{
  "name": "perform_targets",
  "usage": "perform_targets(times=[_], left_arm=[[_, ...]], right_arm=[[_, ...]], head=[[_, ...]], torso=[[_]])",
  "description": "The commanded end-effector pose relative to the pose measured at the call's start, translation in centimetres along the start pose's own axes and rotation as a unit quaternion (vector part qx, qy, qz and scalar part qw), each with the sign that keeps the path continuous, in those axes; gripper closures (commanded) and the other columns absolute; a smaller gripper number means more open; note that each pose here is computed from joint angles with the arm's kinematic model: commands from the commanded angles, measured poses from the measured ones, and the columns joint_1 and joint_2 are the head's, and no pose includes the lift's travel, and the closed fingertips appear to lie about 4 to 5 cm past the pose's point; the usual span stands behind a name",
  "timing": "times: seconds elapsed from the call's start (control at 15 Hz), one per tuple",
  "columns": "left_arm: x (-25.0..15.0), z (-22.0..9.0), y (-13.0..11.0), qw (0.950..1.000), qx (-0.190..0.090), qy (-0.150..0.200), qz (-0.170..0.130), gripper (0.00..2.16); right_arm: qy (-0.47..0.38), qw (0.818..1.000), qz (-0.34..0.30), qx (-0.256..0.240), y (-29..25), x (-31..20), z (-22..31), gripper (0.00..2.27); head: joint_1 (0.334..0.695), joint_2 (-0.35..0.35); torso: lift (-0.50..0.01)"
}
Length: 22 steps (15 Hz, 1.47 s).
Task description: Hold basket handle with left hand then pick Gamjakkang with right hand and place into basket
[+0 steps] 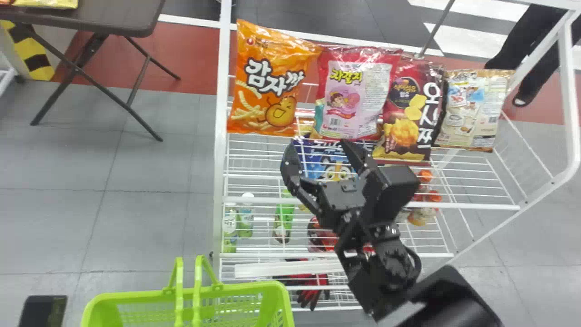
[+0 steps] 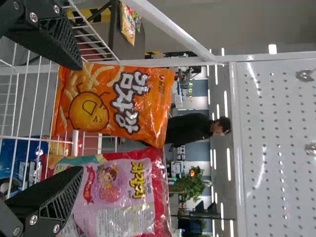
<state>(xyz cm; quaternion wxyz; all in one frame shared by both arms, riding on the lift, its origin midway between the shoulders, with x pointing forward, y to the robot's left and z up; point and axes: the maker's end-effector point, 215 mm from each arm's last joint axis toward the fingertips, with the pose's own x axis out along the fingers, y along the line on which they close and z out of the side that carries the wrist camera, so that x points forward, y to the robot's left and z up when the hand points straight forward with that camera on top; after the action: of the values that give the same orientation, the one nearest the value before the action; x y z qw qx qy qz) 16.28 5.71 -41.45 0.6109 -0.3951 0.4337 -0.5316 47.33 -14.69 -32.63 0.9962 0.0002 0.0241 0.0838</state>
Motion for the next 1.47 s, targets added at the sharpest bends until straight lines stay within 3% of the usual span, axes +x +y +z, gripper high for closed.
perform_targets(times=[0.0,0.33,1.2,1.33,1.4], left_arm=[[0.0,-0.1,0.2,1.0,0.0,0.001,0.002,2.15],[-0.1,-0.4,0.6,1.0,-0.004,0.002,0.004,2.15],[-0.4,0.0,1.9,1.0,-0.004,-0.006,0.002,2.15],[-0.3,0.3,2.0,1.0,0.0,-0.008,0.001,2.15],[-0.3,0.4,2.0,1.0,0.001,-0.009,0.001,2.15]], right_arm=[[0.011,1.0,0.008,-0.007,1.1,3.4,-0.8,0.08],[0.016,1.0,0.0,-0.005,1.1,9.2,-1.3,0.08],[0.012,1.0,-0.019,-0.001,0.5,17.2,-1.5,0.1],[0.012,1.0,-0.019,0.002,0.2,17.5,-1.8,0.25],[0.007,1.0,-0.006,0.004,0.6,17.6,-1.6,0.55]], head=[[0.695,-0.168],[0.695,-0.11],[0.695,-0.064],[0.695,-0.069],[0.695,-0.069]], torso=[[-0.02],[-0.02],[-0.02],[-0.02],[-0.02]])
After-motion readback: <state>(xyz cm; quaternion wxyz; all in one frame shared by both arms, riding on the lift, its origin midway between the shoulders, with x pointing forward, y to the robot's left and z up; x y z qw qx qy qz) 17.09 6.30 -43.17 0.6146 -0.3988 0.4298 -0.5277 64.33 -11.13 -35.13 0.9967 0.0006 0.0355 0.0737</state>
